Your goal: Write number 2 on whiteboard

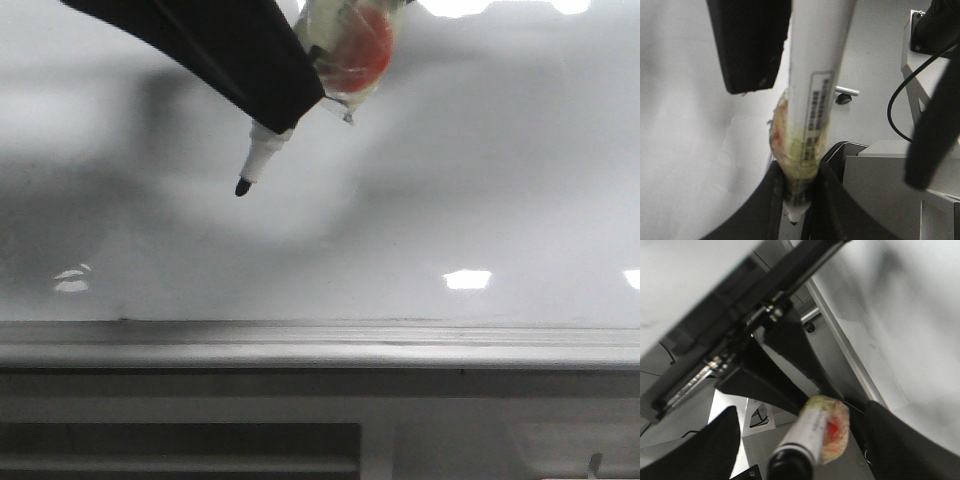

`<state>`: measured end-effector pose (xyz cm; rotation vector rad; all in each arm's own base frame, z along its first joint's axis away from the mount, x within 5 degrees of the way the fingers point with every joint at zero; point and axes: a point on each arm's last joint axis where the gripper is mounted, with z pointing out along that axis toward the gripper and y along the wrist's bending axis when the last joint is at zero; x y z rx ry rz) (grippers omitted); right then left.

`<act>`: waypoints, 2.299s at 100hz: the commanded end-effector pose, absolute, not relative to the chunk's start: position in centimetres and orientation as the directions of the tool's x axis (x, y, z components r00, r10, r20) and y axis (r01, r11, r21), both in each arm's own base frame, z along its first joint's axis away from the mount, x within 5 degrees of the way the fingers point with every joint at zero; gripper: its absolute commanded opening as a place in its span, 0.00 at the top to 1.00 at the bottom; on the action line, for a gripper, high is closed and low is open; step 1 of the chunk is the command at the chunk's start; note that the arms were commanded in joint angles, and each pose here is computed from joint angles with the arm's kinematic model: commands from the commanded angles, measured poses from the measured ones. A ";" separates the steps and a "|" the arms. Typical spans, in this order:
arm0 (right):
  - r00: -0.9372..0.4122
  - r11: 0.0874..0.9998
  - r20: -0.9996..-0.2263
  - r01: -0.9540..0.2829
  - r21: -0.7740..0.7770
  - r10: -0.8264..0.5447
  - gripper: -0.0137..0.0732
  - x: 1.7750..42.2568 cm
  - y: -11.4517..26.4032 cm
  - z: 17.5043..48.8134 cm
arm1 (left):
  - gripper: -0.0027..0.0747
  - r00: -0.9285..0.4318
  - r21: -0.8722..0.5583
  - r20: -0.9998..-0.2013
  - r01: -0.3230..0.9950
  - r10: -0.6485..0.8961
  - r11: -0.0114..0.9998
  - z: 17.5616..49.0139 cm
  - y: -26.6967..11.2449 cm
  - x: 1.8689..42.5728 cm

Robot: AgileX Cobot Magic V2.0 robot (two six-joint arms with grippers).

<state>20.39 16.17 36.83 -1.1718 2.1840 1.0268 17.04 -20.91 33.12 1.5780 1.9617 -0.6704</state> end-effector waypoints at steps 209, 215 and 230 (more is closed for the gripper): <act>-0.216 0.803 -0.976 -0.589 0.096 -0.042 0.92 17.2 10.0 34.6 | 0.99 -0.109 -0.073 -0.994 0.623 -0.005 0.779 37.8 -7.9 11.5; -0.205 0.819 -0.978 -0.566 0.090 -0.034 0.92 17.4 9.8 34.6 | 0.99 -0.105 -0.072 -0.994 0.619 -0.009 0.782 37.9 -7.9 11.6; -0.160 0.843 -0.987 -0.532 0.078 -0.010 0.92 16.9 9.2 35.4 | 0.99 -0.088 -0.071 -0.996 0.604 -0.022 0.794 38.0 -7.7 11.7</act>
